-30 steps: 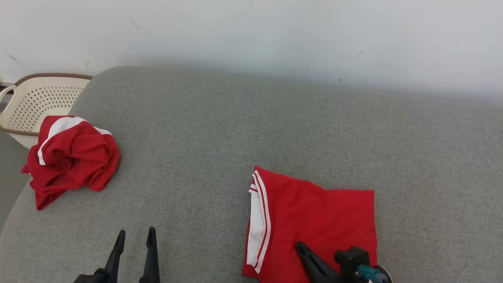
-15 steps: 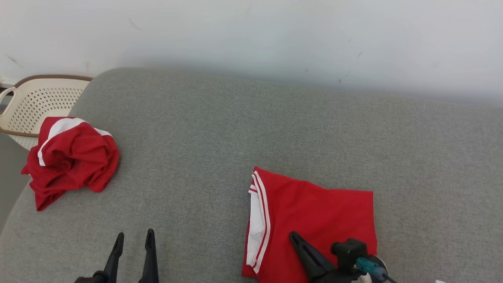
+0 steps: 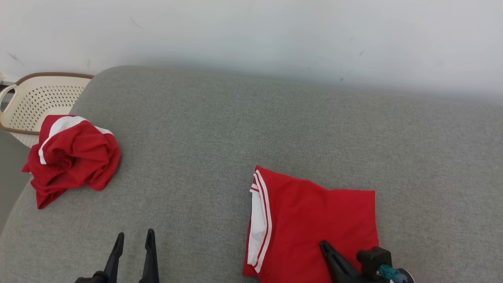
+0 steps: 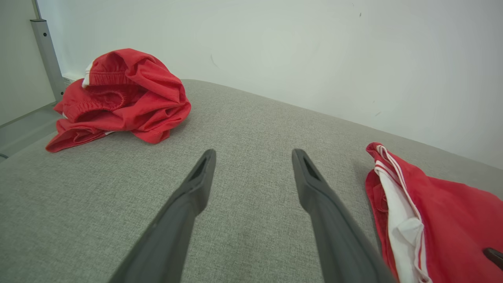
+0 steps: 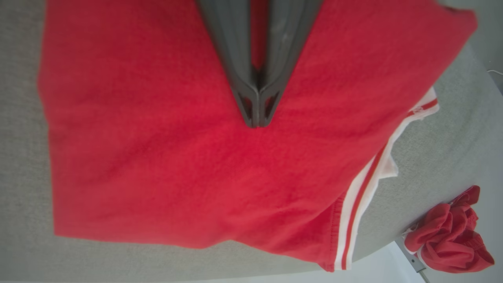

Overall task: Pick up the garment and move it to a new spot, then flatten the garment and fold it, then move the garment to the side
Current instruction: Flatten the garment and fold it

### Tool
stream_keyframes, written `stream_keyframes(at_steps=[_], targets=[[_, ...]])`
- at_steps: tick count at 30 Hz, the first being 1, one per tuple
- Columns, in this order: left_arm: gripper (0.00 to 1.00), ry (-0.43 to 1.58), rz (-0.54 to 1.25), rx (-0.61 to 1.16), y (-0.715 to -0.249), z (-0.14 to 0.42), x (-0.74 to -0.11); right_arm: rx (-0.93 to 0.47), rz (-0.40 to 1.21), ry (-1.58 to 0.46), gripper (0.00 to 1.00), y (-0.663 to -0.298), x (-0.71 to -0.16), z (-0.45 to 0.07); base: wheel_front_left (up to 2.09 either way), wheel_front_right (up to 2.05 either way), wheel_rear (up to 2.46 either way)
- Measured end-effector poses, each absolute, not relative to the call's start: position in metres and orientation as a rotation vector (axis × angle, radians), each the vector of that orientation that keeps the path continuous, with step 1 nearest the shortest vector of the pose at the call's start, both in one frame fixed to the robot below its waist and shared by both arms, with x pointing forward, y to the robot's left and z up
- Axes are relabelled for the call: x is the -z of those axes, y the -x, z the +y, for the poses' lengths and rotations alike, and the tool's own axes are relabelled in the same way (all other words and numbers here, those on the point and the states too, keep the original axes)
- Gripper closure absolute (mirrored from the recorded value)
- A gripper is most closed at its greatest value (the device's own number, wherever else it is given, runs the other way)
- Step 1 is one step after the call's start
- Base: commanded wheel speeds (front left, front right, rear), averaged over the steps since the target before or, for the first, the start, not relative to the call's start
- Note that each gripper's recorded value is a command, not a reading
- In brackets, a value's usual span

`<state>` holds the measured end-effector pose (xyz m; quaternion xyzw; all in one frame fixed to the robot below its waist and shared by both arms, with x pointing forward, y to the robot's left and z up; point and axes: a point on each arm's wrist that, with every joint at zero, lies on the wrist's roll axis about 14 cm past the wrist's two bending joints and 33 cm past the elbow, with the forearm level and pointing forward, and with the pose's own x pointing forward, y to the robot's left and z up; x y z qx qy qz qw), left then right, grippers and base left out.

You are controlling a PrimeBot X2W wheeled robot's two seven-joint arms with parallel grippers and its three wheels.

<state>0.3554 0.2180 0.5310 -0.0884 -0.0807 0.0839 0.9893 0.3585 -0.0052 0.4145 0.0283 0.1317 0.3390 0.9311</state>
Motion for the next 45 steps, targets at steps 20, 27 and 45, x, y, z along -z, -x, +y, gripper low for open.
stream_keyframes(at_steps=[20, 27, 45], targets=[[0.0, 0.177, -0.165, -0.172, -0.353, 0.22, -0.532, -0.919, 0.33, -0.095, 1.0, -0.302, -0.408, 0.059, 0.0, 0.0, 0.0], [0.0, 0.179, -0.174, -0.172, -0.35, 0.219, -0.535, -0.933, 0.332, -0.11, 1.0, -0.298, -0.411, 0.059, 0.0, 0.0, 0.0], [0.0, 0.188, -0.173, -0.171, -0.346, 0.217, -0.534, -0.991, 0.239, -0.072, 0.0, -0.299, -0.436, 0.065, 0.0, 0.0, 0.0]])
